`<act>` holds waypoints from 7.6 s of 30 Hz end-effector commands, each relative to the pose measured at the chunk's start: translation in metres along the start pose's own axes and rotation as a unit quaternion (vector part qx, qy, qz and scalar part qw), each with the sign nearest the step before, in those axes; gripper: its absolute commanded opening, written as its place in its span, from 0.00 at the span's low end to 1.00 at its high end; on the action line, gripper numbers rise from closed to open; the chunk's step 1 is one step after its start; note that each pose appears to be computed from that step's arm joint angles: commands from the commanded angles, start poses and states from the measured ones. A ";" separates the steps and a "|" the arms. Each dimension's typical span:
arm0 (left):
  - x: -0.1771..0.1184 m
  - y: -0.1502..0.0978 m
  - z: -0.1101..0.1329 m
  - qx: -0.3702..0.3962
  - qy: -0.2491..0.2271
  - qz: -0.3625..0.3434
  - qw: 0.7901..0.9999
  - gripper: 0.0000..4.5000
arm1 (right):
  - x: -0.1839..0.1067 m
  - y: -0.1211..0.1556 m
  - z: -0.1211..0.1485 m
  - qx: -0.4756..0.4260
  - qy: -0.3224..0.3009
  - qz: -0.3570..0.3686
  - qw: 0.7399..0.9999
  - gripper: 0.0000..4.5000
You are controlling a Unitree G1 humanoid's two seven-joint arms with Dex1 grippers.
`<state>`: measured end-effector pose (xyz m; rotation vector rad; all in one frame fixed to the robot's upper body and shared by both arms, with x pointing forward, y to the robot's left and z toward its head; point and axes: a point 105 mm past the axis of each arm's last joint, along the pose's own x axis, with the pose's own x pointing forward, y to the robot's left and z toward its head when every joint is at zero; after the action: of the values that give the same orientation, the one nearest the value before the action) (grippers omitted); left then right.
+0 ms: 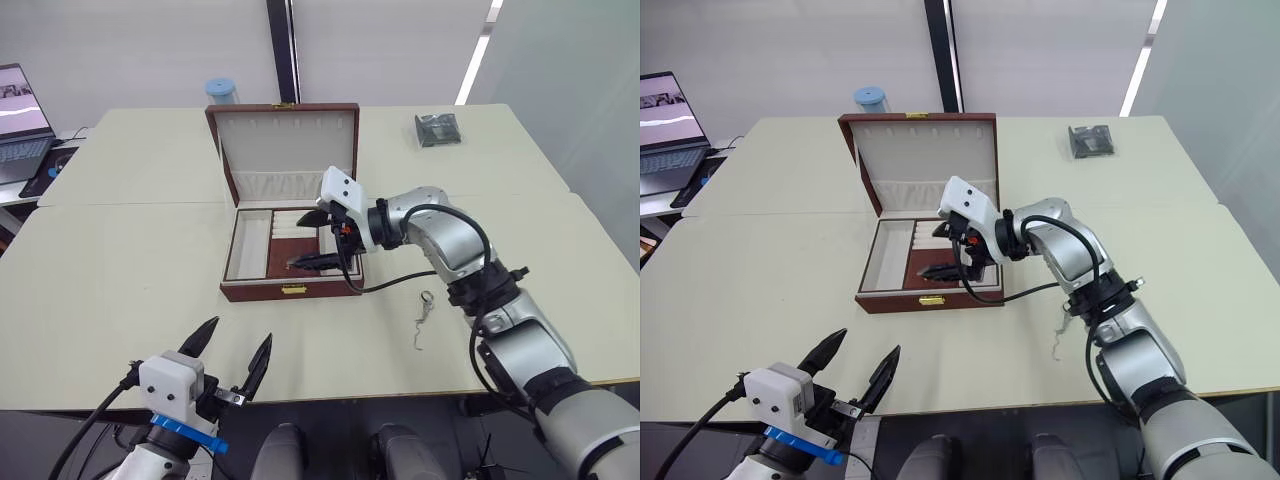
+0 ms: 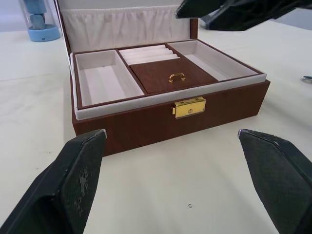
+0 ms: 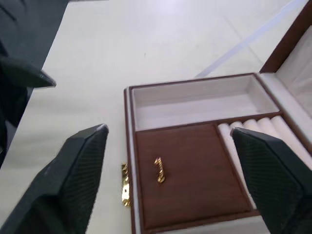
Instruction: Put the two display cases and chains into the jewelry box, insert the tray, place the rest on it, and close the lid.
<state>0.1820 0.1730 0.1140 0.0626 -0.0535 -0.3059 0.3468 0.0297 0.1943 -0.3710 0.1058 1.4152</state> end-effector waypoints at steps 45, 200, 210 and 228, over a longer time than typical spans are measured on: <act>0.023 0.175 0.025 0.040 0.142 -0.027 0.989 1.00 | -0.234 0.012 -0.117 0.098 0.044 -0.290 0.951 0.99; 0.043 0.002 0.002 0.061 0.005 -0.249 0.967 1.00 | -0.123 0.012 -0.022 0.117 -0.140 -0.233 0.955 0.01; 0.021 0.001 -0.001 0.044 0.014 -0.169 0.985 1.00 | -0.064 0.008 0.009 0.103 -0.162 -0.130 0.973 0.01; -0.012 0.003 0.000 0.027 0.012 -0.026 0.999 1.00 | 0.018 -0.002 0.044 0.095 -0.195 -0.046 0.975 0.01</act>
<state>0.1721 0.1815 0.1007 0.0991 0.0161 -0.3658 0.3477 0.0553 0.2163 0.0802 -0.0304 1.3269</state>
